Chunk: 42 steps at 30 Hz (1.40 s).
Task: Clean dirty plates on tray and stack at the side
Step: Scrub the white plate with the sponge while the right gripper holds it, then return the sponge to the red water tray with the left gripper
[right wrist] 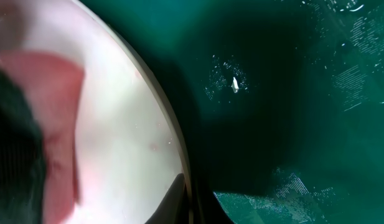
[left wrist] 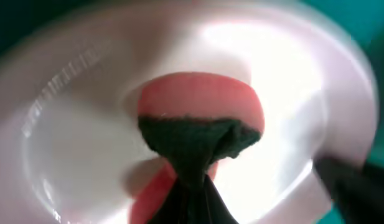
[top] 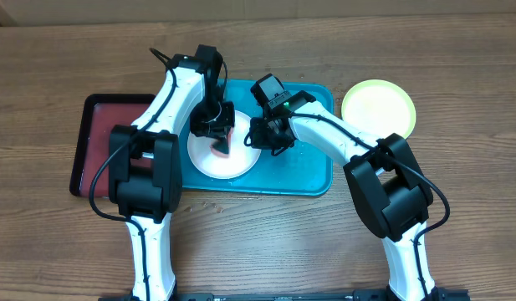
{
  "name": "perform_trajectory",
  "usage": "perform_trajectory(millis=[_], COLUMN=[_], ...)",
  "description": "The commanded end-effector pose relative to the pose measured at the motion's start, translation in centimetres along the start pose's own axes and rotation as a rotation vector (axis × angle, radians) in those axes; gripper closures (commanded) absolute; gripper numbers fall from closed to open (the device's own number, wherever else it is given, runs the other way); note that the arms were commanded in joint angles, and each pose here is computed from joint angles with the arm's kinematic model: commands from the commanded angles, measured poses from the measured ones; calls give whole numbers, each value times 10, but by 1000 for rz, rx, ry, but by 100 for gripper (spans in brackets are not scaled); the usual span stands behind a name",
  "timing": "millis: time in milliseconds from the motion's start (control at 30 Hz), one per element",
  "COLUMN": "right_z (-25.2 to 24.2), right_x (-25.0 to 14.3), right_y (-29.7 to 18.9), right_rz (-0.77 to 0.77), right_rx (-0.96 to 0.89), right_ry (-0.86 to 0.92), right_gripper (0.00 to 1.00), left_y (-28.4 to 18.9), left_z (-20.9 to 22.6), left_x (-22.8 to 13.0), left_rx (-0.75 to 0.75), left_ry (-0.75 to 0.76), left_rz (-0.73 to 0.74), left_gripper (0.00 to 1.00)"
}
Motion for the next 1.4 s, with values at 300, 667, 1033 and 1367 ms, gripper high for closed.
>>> perform_trajectory(millis=[300, 667, 1033, 1367], right_z=[-29, -28, -28, -28], right_x=[-4, -2, -1, -2], right_y=[15, 16, 16, 16], right_rz=[19, 10, 7, 13], right_rx=[-105, -99, -97, -101], right_ry=[3, 1, 0, 1], right_gripper=[96, 96, 96, 96], left_y=[-90, -116, -90, -71], left_z=[88, 210, 228, 234], left_x=[5, -28, -22, -17], left_rx=[-80, -39, -53, -42], left_ry=[-141, -474, -477, -477], left_rz=[-174, -217, -259, -295], left_gripper=[96, 96, 96, 93])
Point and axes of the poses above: each gripper's point midway between its finger pads, its own y axis out along the fingers, its own z axis along the line the jaws close on, x = y × z, the point moved 4 cm from there along -y, back along the fingers, and after that the axes turned 2 degrees about y, right-handed, at the moved point
